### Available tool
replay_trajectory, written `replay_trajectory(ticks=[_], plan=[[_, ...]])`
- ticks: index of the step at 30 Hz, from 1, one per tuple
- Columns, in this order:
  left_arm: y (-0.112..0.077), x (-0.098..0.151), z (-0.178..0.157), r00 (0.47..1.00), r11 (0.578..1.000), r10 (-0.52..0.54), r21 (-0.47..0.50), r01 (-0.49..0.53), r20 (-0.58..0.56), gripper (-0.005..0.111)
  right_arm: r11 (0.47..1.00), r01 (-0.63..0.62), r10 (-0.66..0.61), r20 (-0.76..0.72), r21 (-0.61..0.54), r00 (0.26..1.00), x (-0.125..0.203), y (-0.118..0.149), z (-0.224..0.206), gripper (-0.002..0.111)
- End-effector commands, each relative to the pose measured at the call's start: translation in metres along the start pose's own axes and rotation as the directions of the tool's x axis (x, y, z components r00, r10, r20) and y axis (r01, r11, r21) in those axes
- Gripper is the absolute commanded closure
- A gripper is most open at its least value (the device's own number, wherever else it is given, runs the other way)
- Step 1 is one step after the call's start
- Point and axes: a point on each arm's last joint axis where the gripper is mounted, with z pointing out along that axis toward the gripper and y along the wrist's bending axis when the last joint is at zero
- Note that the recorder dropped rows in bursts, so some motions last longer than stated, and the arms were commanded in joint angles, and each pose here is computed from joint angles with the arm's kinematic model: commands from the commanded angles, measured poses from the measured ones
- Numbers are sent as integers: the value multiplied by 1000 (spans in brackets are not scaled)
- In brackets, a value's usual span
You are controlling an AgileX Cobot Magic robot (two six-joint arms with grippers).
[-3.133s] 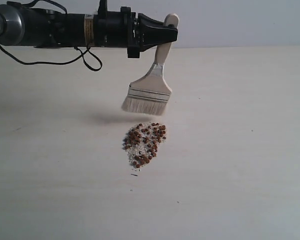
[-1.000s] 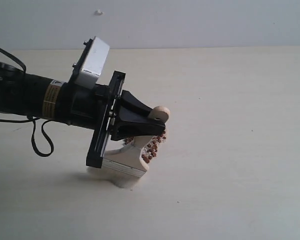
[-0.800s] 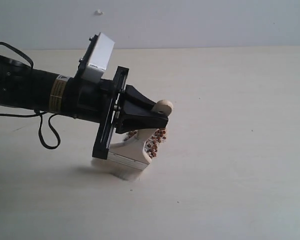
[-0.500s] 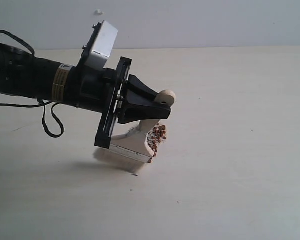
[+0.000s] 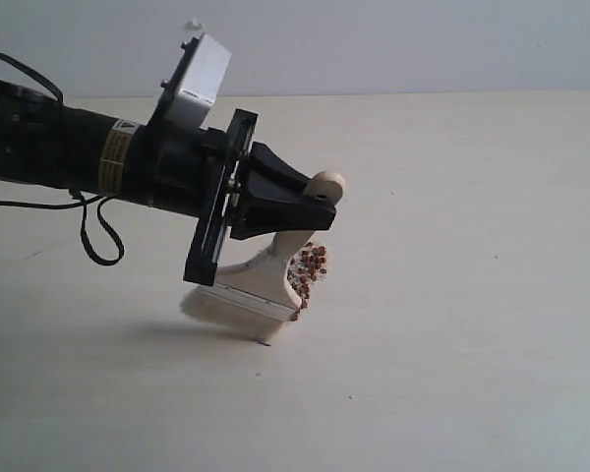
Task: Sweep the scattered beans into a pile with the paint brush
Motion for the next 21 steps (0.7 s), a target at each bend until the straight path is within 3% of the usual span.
replay_trajectory(ticks=[1, 7, 13, 17, 21], plan=[[-4, -32, -10, 997, 999, 42, -36, -40, 62, 107, 1000, 4, -4, 1, -2, 1000, 1, 0, 0, 108], [-12, -75, -33, 989, 993, 44, -115, -28, 144, 107, 1000, 4, -4, 1, -2, 1000, 1, 0, 0, 108], [-22, -85, -59, 967, 970, 1, -234, 61, 255, 107, 1000, 4, -4, 1, -2, 1000, 1, 0, 0, 108], [-56, -87, -75, 964, 961, 1, -266, 72, 266, 107, 1000, 4, -4, 1, -2, 1000, 1, 0, 0, 108], [-94, -108, -95, 937, 941, 60, -331, 62, 345, 107, 1000, 4, -4, 1, -2, 1000, 1, 0, 0, 108]])
